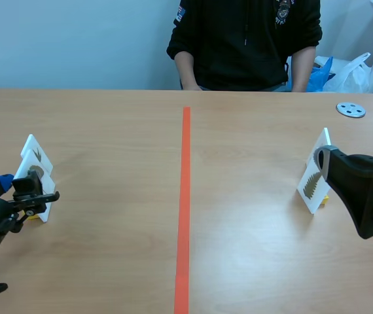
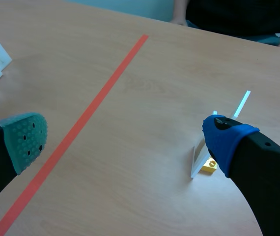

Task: Sort the leaf by its shape. The table is split by an orange tape line. A compound leaf with several leaflets goes to the left side, a simple leaf with one blade goes to the right side. Return to the home posture when a red brick is placed on the table.

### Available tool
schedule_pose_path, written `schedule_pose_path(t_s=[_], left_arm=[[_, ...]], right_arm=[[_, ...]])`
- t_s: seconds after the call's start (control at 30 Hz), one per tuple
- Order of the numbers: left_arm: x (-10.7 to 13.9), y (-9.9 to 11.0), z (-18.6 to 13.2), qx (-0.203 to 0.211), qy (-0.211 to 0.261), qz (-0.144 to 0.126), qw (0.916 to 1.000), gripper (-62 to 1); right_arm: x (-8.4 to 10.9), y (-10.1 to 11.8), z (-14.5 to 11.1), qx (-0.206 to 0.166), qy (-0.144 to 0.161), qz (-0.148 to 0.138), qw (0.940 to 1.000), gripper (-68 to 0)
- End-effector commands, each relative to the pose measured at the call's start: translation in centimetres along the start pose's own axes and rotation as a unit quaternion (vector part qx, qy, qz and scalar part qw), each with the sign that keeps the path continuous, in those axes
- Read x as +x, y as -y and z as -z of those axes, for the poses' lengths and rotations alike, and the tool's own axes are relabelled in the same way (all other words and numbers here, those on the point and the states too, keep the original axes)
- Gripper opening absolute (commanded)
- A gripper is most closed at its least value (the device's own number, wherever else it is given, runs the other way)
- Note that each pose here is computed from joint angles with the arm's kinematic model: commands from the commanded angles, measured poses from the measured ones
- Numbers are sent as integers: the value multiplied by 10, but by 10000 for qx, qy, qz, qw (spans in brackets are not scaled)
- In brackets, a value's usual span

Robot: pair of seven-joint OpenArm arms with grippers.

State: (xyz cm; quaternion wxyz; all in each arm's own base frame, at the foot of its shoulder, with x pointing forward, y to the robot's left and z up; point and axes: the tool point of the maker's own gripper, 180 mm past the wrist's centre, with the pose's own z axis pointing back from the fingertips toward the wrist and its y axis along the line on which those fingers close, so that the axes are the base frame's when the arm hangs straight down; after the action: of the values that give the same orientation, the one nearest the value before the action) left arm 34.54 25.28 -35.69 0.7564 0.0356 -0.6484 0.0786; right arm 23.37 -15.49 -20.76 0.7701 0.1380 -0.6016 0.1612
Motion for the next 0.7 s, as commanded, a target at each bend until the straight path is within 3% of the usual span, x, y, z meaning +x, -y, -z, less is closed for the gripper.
schedule_pose_path(t_s=[0.0,0.13,0.43,0.53,0.67], left_arm=[[34,-1,8,-91,383,96,9992,-306],[57,11,5,-366,436,216,9981,-306],[115,64,-35,-1169,930,240,9885,-300],[131,82,-56,-1440,1092,213,9833,-202],[137,105,-88,-1921,1034,154,9758,-138]], right_arm=[[7,3,1,-32,142,-21,9999,4],[7,3,1,-32,141,-22,9999,4],[8,3,1,-34,142,-25,9999,4],[8,4,1,-59,144,-21,9999,4],[7,4,1,-74,141,-20,9999,4]])
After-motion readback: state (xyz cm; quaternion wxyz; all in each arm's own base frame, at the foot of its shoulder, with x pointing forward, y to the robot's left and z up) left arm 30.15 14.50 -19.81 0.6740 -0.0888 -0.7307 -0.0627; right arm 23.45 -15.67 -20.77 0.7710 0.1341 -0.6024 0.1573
